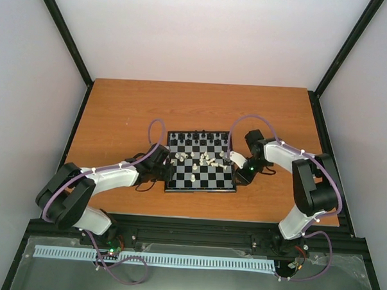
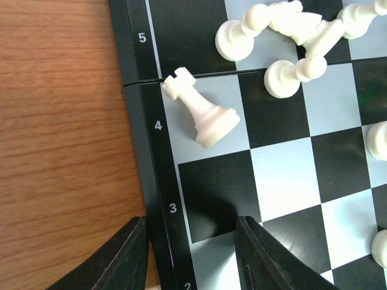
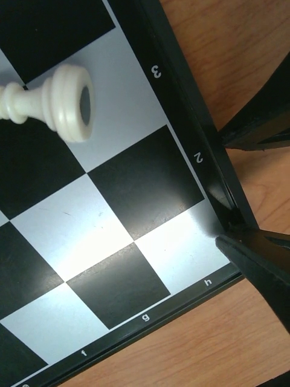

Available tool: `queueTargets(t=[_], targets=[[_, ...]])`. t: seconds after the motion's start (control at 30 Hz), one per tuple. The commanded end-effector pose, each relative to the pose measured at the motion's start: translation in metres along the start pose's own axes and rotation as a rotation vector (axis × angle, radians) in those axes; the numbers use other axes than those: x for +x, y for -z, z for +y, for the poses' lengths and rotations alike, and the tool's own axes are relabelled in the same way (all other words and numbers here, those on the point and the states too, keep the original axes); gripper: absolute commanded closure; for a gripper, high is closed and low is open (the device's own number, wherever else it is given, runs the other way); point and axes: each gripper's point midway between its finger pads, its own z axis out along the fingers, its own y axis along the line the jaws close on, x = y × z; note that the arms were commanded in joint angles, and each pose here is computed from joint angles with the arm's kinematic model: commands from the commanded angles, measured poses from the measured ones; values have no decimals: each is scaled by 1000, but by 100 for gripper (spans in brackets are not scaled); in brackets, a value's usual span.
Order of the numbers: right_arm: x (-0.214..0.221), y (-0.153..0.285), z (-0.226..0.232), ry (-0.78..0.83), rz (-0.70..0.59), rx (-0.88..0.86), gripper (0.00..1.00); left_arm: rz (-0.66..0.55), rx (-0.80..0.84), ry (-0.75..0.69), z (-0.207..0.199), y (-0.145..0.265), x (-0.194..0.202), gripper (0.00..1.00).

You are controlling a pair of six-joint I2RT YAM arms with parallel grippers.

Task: Set up the chess pieces on the board

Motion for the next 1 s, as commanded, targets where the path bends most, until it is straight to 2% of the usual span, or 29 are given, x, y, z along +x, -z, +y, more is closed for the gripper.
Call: queueTargets(t=[0.0,0.27,0.4,0.5,0.63,0.7,0.83,0.97], targets=[[17,-10,25,47,53,-77,63,51,65,-41,-13,-5,11,61],[11,0,7,-9,44,14,62,11,-42,1,0,16,-2,54],[0,28,-22,-111,7,134,59,-60,-67,-19,-6,50,-29,48],[-15,55,-24,-102,-47,204,56,-103,-57,-52,-13,77,-44,44],[-51,104,-11,-88,-195,237,53,-173,37,-74,-34,104,-61,44],[-69,127,2,-80,-292,225,52,-191,101,-100,-46,110,-65,47],[-94,168,32,-22,-495,208,48,-160,199,-162,-66,117,-62,54],[-89,175,41,50,-620,285,42,-72,255,-230,-86,113,-47,56]])
